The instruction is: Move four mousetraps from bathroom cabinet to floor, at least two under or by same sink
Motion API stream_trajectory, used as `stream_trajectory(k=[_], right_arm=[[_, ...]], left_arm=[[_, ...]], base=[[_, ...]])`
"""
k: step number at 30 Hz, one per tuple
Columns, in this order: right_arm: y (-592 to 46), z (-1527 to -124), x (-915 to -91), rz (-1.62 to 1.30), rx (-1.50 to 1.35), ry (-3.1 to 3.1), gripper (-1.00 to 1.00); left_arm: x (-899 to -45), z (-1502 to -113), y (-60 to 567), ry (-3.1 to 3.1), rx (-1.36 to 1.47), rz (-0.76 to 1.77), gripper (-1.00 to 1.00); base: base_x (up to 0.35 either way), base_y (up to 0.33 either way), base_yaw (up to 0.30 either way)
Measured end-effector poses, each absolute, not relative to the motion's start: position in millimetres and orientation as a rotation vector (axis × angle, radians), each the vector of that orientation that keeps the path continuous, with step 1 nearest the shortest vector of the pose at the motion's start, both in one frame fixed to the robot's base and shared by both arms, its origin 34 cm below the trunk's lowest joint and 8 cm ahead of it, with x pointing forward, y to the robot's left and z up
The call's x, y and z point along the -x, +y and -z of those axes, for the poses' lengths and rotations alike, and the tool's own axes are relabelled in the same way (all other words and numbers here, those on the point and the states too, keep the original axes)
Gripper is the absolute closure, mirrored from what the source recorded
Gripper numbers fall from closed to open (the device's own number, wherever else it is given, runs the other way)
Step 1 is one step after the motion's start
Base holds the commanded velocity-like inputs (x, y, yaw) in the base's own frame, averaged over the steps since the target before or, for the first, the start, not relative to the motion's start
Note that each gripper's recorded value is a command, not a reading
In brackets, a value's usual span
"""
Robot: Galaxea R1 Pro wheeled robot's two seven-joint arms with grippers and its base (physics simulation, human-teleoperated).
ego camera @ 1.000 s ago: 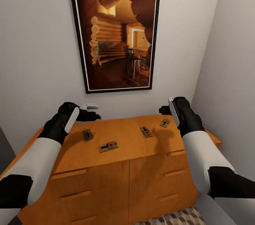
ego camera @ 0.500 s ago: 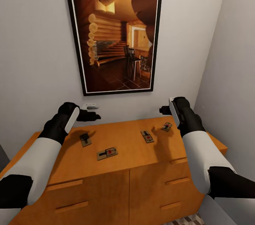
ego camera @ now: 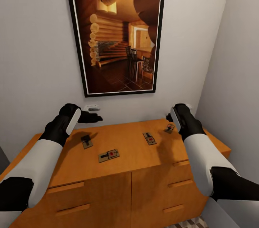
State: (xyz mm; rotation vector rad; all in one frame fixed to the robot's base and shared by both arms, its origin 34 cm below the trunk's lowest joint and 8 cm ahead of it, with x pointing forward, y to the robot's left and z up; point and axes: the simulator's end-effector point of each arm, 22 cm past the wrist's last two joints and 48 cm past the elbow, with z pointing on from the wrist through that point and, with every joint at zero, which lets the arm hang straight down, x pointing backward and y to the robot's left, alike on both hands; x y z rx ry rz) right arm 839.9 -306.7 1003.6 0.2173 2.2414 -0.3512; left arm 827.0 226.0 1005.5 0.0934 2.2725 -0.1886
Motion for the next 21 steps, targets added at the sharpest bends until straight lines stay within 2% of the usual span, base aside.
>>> stream_trajectory(k=[6,21], right_arm=[[-320,-992,-833,0.418,-0.291,2.255,-1.0],[-289,-986,-831,0.38,-0.291,2.279,-1.0]], left_arm=[[-827,-1006,226,2.272,-0.093,0.189,-1.0],[-827,-1006,226,2.272,-0.093,0.189,-1.0]], base=[[0.0,0.0,0.0],[0.0,0.0,0.0]])
